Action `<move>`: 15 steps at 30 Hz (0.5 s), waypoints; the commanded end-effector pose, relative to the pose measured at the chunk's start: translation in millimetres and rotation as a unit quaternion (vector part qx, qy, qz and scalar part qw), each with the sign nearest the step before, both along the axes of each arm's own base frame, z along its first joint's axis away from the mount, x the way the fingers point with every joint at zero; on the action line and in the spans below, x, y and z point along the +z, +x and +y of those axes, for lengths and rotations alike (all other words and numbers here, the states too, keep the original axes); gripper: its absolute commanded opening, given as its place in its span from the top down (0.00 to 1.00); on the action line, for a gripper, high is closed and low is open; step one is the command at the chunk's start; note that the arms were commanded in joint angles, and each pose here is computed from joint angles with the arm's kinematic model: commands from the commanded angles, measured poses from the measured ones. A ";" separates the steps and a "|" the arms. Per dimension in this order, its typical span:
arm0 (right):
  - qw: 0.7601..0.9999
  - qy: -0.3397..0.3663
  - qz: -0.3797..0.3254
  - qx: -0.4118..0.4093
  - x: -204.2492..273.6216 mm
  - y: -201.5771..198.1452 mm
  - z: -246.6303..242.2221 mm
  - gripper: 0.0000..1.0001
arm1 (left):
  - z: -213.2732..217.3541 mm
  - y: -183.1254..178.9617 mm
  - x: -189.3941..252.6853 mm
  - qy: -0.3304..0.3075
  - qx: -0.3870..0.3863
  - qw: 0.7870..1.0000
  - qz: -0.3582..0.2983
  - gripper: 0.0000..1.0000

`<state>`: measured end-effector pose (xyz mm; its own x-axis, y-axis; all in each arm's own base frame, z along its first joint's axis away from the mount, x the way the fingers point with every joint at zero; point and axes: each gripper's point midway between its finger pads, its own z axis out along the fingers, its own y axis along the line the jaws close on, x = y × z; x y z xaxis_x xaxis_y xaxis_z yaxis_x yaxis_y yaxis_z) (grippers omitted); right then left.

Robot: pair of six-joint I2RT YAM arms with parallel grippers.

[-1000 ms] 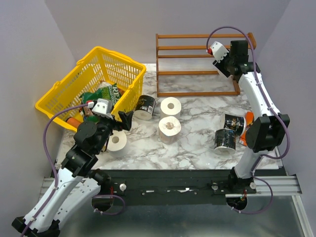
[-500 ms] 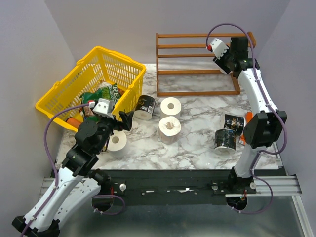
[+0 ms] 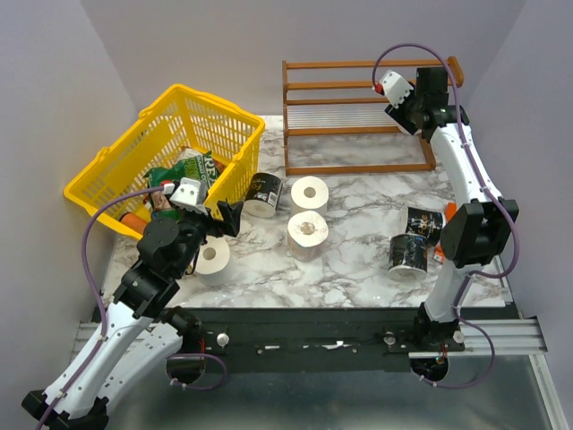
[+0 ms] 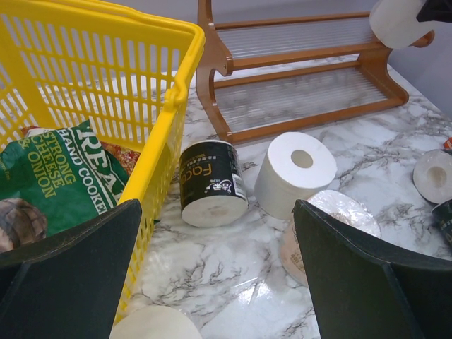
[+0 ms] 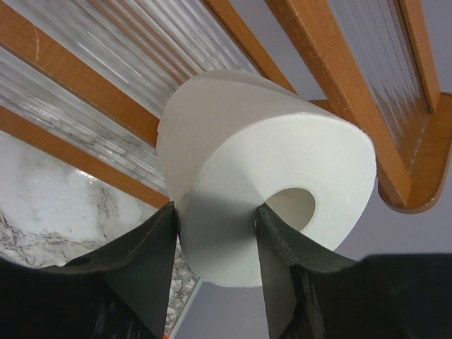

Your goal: Place and organize the paper towels onto the shelf

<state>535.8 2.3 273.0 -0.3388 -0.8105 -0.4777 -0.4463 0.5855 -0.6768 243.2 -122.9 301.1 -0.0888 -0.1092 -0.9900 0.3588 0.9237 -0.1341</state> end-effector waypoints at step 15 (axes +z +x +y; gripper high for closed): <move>0.997 -0.037 -0.067 -0.017 35.6 12.1 -16.2 0.46 | 1.9 0.6 3.3 -0.003 0.006 1.000 -0.011 0.01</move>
<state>544.1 -5.2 289.0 -0.3252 -0.8225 -0.4667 -0.3858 0.5659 -0.7286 243.1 -122.8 301.4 -0.0877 -0.1095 -0.9901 0.3590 0.9237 -0.1340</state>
